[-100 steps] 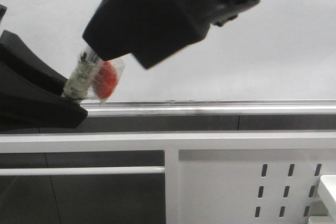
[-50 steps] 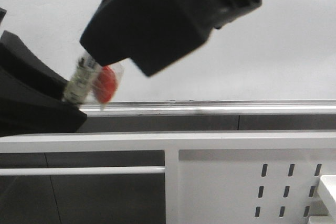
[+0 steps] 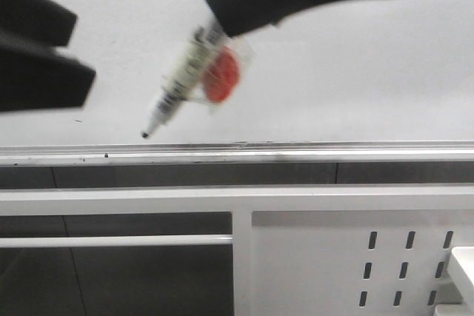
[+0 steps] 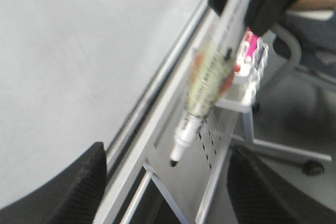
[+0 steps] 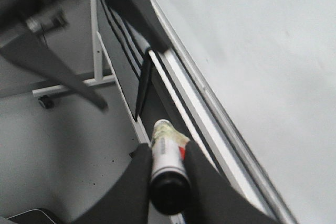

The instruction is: Write number 1 on whiteboard

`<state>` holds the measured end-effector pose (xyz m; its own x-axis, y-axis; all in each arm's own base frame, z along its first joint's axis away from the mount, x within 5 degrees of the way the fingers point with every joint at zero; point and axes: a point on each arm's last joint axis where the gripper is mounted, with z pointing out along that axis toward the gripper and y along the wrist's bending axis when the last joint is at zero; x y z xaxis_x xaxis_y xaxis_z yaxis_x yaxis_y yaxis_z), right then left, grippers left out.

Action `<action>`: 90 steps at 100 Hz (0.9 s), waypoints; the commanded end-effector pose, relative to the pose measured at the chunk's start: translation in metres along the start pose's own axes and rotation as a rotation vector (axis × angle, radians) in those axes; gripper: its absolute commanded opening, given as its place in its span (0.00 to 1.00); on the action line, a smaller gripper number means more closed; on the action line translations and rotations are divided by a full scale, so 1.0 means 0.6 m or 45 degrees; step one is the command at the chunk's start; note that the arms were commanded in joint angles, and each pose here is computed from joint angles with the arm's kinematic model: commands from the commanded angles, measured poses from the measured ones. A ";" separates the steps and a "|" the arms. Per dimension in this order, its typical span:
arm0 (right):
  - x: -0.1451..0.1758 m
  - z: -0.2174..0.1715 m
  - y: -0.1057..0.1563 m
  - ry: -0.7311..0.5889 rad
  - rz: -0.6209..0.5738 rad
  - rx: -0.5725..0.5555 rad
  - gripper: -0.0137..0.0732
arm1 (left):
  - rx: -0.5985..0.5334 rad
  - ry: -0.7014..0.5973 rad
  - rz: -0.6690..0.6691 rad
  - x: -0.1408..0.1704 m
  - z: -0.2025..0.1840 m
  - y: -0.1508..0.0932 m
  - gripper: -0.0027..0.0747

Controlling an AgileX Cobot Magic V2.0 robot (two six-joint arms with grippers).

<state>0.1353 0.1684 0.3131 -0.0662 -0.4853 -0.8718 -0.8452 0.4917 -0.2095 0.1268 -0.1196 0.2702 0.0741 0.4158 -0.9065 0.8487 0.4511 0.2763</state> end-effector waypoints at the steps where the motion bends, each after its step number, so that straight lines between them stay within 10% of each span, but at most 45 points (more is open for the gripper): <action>1: -0.010 -0.022 -0.008 -0.154 0.071 0.075 0.09 | -0.086 -0.090 -0.101 -0.027 -0.020 0.009 0.54; 21: 0.033 -0.052 -0.005 -0.339 0.201 0.189 0.10 | -0.292 -0.131 -0.262 -0.034 -0.049 0.024 0.01; 90: 0.059 -0.063 -0.035 -0.427 0.280 0.402 0.10 | -0.742 -0.153 -0.571 0.007 -0.103 0.044 0.01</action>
<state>0.1261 0.1147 0.2864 -0.0890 -0.1667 -0.9820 -0.6591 0.7490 -0.0675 0.1240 -0.0637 0.2864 -0.1555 0.0829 -0.9843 0.4247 0.9053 0.0091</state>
